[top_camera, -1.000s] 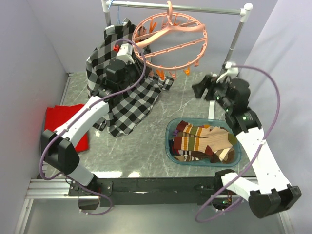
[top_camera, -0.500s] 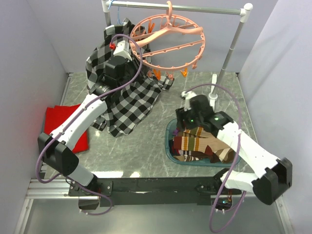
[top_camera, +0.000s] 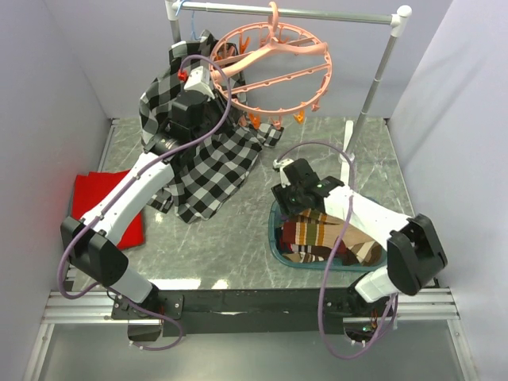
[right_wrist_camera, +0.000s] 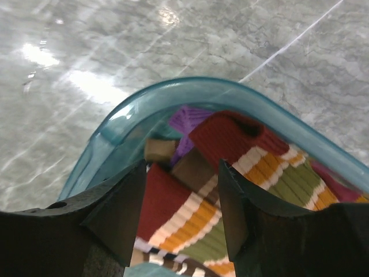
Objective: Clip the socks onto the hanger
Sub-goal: Pick up the sock from the bin.
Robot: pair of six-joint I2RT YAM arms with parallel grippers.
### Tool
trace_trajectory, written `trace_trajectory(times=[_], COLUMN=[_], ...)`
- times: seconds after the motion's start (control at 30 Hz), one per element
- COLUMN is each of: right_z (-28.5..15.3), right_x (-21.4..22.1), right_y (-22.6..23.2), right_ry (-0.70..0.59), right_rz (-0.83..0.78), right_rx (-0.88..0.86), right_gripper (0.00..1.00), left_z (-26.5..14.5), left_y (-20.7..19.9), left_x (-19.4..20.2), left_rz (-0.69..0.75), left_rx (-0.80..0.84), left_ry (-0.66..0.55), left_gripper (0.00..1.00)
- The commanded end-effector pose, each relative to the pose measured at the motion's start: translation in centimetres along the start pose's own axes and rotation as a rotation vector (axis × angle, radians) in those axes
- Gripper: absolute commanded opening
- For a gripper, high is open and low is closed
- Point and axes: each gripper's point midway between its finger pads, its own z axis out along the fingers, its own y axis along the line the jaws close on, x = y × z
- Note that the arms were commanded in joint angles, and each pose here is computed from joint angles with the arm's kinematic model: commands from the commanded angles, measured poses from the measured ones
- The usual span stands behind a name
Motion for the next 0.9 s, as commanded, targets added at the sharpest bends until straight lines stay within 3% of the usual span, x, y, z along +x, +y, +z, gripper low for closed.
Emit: trace_trajectory(times=[0.0, 0.4, 0.5, 0.63, 0.73, 0.87], right_z=[1.4, 2.7, 2.6, 2.0, 0.8, -1.8], right_x=[0.1, 2.5, 2.8, 2.2, 1.3, -0.1], right_y=[-1.2, -4.2, -4.5, -4.7, -4.4, -4.0], right_ry=[0.001, 0.088, 0.092, 0.052, 0.019, -0.055], right_rz=[0.001, 0.064, 0.065, 0.081, 0.094, 0.12], right_rx=[0.059, 0.156, 0.155, 0.159, 0.15, 0.127], right_gripper=[0.57, 0.47, 0.36, 0.09, 0.0, 0.0], left_z=[-0.7, -0.4, -0.2, -0.2, -0.2, -0.2], left_y=[-1.7, -1.6, -1.6, -1.7, -1.9, -2.2], left_x=[-1.6, -1.0, -0.8, -1.2, -1.5, -1.5], left_rz=[-0.004, 0.004, 0.005, 0.017, 0.02, 0.018], left_rx=[0.035, 0.026, 0.017, 0.014, 0.017, 0.032], left_ry=[-0.02, 0.006, 0.02, 0.012, 0.003, 0.0], left_gripper=[0.09, 0.07, 0.07, 0.07, 0.06, 0.06])
